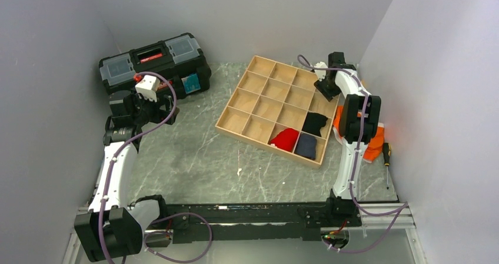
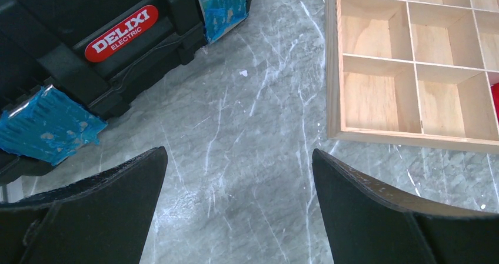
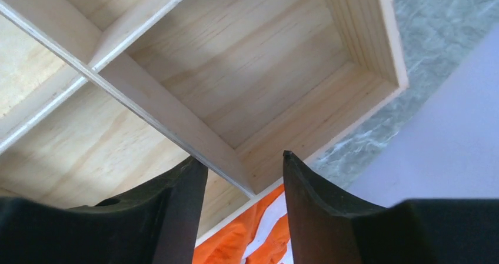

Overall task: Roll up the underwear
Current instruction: Move the storage box to the center of the board, then pick up the underwear from the corner of the board.

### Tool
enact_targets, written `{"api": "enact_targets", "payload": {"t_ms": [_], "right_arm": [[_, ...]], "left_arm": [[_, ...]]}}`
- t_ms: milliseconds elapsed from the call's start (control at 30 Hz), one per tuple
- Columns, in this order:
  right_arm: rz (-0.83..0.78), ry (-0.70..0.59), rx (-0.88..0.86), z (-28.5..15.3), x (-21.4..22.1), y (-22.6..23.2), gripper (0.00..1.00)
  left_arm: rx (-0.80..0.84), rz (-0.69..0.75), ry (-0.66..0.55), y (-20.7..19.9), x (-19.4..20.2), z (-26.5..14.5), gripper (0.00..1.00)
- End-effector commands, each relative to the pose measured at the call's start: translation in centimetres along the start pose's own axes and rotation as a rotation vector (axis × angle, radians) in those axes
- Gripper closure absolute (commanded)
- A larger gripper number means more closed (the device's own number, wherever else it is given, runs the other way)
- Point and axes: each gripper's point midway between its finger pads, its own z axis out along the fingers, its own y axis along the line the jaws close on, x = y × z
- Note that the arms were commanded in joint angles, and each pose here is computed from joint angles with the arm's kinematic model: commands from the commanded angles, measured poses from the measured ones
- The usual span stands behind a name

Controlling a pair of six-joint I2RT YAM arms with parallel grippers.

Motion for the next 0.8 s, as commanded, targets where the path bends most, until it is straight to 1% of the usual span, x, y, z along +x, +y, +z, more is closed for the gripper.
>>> {"api": "enact_targets", "payload": {"t_ms": [0,67,167,233,267,300,333,367,433,500,600,700,767], "right_arm": [[0.123,-0.158,0.216,-5.9,-3.6,-5.9,0.45],[0.129,-0.223,0.140,-7.5,-4.1,-4.1,0.41],[0.142,-0.285,0.096,-11.1,-3.7,-2.3,0.37],[0.151,-0.267,0.070,-12.5,-2.4,-1.1,0.35],[0.158,-0.244,0.060,-13.0,-1.3,-0.5,0.32],[0.169,-0.212,0.046,-13.2,0.0,0.2,0.22],[0.185,-0.178,0.032,-13.4,1.5,0.8,0.10],[0.199,-0.150,0.014,-13.4,2.8,1.5,0.02],[0.240,-0.099,-0.026,-13.0,5.9,2.9,0.00],[0.272,-0.076,-0.068,-12.6,8.1,4.1,0.00],[0.303,-0.044,-0.130,-11.5,11.0,6.2,0.00],[0.323,-0.028,-0.164,-9.5,12.8,7.7,0.00],[0.338,0.009,-0.170,-7.5,14.3,7.9,0.01]], "left_arm": [[0.011,0.007,-0.047,-0.2,-1.6,-0.3,0.00],[0.017,0.008,-0.058,-0.3,-1.6,-0.3,0.01],[0.020,0.003,-0.045,-0.4,-1.7,-0.4,0.01],[0.017,0.002,-0.052,-0.4,-1.8,-0.4,0.01],[0.025,0.002,-0.057,-0.5,-1.8,-0.4,0.01],[0.033,-0.001,-0.056,-0.7,-1.8,-0.3,0.01],[0.037,0.000,-0.052,-0.7,-1.8,-0.4,0.01],[0.033,-0.001,-0.046,-0.7,-1.8,-0.5,0.01],[0.022,0.006,-0.057,-0.6,-2.1,-0.7,0.00],[0.031,0.007,-0.072,-0.8,-2.2,-0.7,0.00],[0.037,0.006,-0.059,-0.9,-2.1,-0.7,0.01],[0.025,0.011,-0.072,-0.7,-2.2,-0.8,0.01],[0.043,0.009,-0.071,-1.0,-2.2,-0.7,0.01]]}}
